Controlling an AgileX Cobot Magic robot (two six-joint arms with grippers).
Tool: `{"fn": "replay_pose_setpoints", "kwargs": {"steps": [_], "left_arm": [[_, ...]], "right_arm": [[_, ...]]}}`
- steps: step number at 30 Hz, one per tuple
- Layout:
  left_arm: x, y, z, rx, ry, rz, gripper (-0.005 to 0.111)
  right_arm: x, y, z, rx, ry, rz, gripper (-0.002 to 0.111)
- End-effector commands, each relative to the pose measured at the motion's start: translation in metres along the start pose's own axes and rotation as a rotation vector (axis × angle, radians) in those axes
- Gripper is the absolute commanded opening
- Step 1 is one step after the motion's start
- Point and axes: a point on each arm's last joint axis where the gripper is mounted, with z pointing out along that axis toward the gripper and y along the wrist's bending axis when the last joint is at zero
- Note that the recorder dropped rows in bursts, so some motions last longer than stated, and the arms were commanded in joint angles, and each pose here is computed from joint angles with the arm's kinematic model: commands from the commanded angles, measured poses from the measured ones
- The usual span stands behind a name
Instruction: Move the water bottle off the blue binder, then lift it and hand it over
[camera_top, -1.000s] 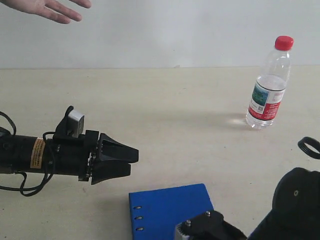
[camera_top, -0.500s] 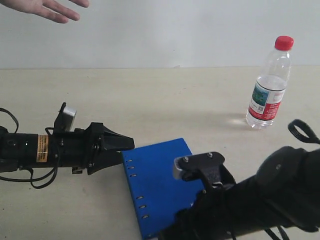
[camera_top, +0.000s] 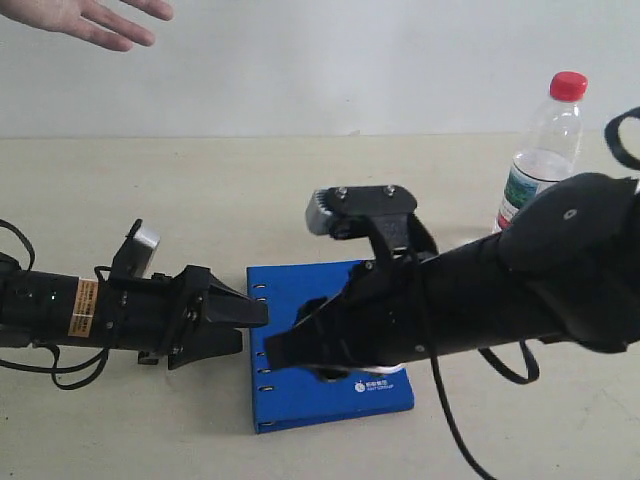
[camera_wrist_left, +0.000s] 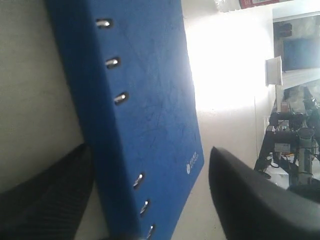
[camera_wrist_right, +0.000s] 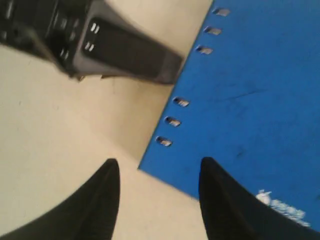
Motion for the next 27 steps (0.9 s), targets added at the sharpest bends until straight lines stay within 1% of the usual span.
{"fn": "replay_pose_setpoints", "kwargs": {"steps": [1,6,11,15,19,23,27], "left_arm": [[0.001,-0.001,-0.001,-0.012,0.008,0.003,0.062],[-0.001,-0.001,-0.001,-0.011,-0.010,-0.008,0.062],[-0.001,-0.001,-0.001,-0.011,-0.010,-0.008,0.062],[-0.001,-0.002,-0.001,-0.009,-0.010,-0.009,0.062],[-0.001,-0.002,-0.001,-0.004,-0.009,-0.009,0.062],[-0.001,-0.002,-0.001,-0.004,-0.009,-0.009,0.062],[-0.001,-0.002,-0.001,-0.004,-0.009,-0.009,0.062]], "right_arm": [[-0.012,-0.027,-0.008,0.048,-0.041,0.185,0.045],[-0.010,-0.065,-0.001,0.070,0.027,0.324,0.045],[-0.007,-0.097,0.002,0.082,0.071,0.386,0.045],[-0.011,-0.107,0.009,0.013,0.133,0.353,0.045],[-0.018,-0.115,0.022,0.007,0.146,0.356,0.045],[-0.019,-0.119,0.038,-0.037,0.200,0.350,0.045],[-0.016,-0.127,0.046,-0.006,0.204,0.333,0.045]]}}
